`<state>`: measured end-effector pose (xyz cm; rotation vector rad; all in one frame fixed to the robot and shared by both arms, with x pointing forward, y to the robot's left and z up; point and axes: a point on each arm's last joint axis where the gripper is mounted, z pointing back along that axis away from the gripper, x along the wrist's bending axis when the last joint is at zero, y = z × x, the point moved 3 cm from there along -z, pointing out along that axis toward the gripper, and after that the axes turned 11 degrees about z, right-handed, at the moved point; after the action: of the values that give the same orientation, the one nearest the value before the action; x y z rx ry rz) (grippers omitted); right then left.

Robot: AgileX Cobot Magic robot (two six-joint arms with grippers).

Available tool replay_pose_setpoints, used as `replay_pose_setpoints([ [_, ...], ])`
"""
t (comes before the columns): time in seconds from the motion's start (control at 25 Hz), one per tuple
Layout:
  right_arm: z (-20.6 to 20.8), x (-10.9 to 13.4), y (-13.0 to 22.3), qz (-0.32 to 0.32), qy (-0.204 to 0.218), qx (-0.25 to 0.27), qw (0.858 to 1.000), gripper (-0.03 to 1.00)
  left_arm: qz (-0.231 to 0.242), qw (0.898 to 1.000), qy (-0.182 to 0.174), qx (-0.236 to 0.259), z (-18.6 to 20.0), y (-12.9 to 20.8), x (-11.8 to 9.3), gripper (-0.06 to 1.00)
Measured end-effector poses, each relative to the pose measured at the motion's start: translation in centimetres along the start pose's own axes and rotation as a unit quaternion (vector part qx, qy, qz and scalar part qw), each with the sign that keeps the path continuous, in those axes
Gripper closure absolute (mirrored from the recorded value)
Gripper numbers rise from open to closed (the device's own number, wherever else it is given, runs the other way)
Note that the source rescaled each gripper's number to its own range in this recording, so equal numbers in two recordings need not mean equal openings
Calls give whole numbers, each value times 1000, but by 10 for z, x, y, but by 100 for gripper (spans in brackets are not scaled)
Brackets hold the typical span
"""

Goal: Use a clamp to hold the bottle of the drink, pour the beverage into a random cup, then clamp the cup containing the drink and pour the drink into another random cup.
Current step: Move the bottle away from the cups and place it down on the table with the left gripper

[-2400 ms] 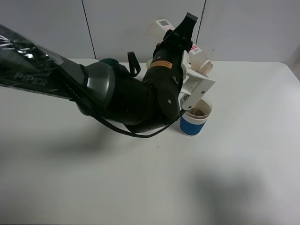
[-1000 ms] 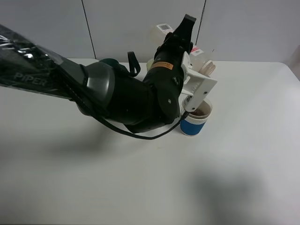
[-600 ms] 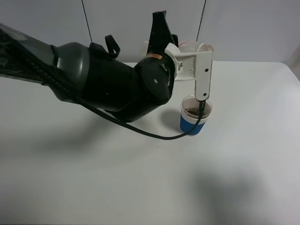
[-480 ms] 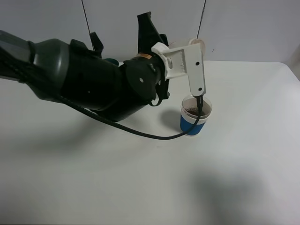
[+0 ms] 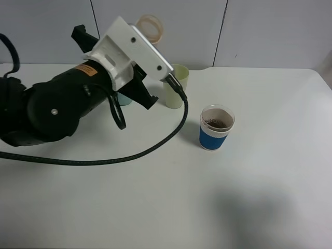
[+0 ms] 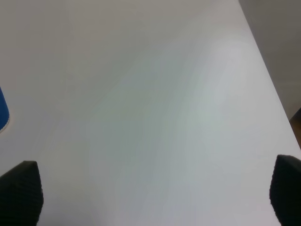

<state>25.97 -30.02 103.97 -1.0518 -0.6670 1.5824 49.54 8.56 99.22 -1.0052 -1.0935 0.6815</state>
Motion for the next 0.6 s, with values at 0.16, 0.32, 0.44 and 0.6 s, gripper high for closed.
replay_pose_setpoints([
  [0.16,0,0,0,0,0,0,1000,7,54,999,0,-4,13,7,15,90],
  [0.32,0,0,0,0,0,0,1000,7,97,995,11,11,27,23,30,90],
  [0.44,0,0,0,0,0,0,1000,7,120,991,42,32,32,34,31,90],
  [0.6,0,0,0,0,0,0,1000,7,176,979,77,65,33,48,35,90],
])
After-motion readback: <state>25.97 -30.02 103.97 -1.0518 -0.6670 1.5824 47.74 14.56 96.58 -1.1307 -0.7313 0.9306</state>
